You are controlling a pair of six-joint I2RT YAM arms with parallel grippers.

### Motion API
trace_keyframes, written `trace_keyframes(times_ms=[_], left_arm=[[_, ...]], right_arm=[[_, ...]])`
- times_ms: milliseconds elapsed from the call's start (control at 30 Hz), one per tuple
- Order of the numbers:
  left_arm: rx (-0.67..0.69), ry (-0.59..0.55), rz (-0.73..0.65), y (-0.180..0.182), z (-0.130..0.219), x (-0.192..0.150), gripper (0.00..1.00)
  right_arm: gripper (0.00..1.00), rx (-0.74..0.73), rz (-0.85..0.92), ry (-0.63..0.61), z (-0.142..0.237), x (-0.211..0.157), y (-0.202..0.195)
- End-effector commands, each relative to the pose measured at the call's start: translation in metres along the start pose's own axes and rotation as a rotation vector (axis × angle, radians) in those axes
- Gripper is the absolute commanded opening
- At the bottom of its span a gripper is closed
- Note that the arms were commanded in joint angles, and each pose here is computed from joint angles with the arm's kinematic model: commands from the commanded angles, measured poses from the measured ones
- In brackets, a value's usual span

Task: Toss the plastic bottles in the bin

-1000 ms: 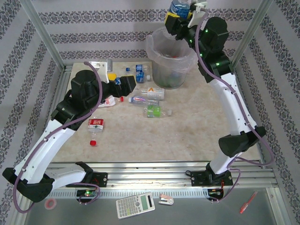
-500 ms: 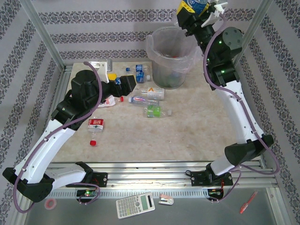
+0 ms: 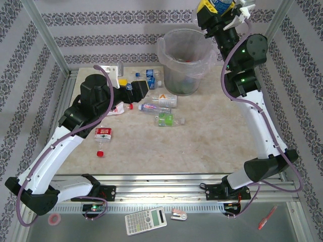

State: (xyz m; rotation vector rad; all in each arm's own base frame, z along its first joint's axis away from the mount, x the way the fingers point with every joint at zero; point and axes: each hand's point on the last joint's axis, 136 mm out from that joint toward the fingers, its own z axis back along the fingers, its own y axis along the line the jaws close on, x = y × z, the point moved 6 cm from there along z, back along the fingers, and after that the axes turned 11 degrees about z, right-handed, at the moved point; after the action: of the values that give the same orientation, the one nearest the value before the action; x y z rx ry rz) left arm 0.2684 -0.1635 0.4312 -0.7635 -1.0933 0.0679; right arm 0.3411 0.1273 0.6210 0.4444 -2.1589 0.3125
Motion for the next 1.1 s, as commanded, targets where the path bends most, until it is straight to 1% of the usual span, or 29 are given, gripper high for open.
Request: trace_keyframes(times_ms=[0, 100, 267, 733, 833, 933, 1067], left_arm=[[-0.034, -0.050, 0.001, -0.007, 0.002, 0.013, 1.00], [-0.032, -0.048, -0.001, -0.007, 0.001, 0.012, 1.00], [-0.033, -0.047, 0.002, -0.007, -0.001, 0.012, 1.00], [-0.030, -0.042, -0.004, -0.008, -0.006, 0.013, 1.00], [-0.025, -0.038, -0.004, -0.007, -0.006, 0.012, 1.00], [-0.015, -0.037, -0.001, -0.006, -0.005, 0.012, 1.00], [0.003, -0.029, 0.004, -0.002, -0.002, 0.009, 1.00]], right_arm=[[0.41, -0.041, 0.045, -0.104, 0.009, 0.028, -0.006], [0.39, -0.051, 0.051, -0.145, 0.011, 0.034, -0.008], [0.37, -0.055, 0.061, -0.170, 0.009, 0.039, -0.009], [0.34, -0.062, 0.080, -0.176, -0.002, 0.033, -0.014], [0.33, -0.070, 0.082, -0.154, -0.008, 0.022, -0.017], [0.31, -0.079, 0.086, -0.101, -0.016, -0.001, -0.021], [0.31, -0.092, 0.101, 0.035, -0.035, -0.059, -0.030]])
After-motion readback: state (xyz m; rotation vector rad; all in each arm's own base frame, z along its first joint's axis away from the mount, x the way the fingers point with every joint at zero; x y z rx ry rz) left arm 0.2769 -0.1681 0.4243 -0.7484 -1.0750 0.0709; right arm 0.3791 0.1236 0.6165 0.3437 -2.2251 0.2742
